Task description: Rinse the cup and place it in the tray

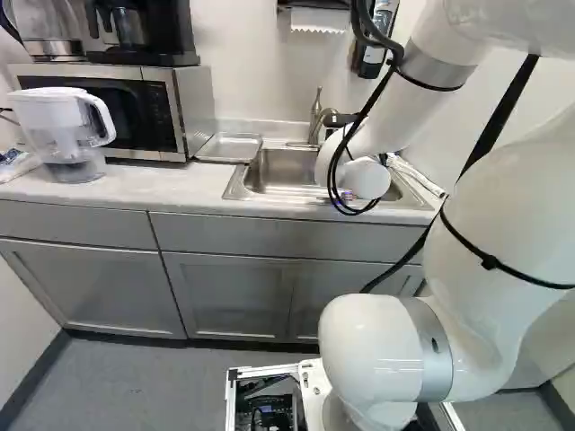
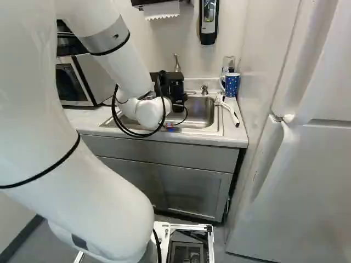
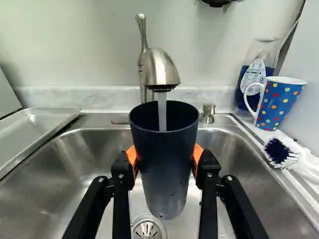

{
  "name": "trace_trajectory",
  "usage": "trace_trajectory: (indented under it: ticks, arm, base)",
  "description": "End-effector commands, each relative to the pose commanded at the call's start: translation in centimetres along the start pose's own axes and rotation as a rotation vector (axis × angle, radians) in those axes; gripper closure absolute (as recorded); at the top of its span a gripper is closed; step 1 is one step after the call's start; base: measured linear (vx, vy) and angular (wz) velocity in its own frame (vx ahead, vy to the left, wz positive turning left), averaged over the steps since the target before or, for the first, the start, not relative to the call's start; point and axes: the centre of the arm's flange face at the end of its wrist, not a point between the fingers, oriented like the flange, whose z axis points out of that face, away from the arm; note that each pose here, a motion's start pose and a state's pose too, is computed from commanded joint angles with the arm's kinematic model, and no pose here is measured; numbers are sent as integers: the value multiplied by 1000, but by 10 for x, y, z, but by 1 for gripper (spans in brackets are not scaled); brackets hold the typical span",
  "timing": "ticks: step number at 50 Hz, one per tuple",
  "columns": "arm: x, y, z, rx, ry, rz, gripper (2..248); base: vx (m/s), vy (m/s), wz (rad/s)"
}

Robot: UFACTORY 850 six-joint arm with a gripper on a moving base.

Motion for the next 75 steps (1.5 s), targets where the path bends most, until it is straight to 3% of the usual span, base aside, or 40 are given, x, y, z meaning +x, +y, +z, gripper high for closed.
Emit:
trace_trajectory:
  ticks: [75]
  arm:
    - [0,0,0,0,0,0,126]
  base:
    - [0,0,0]
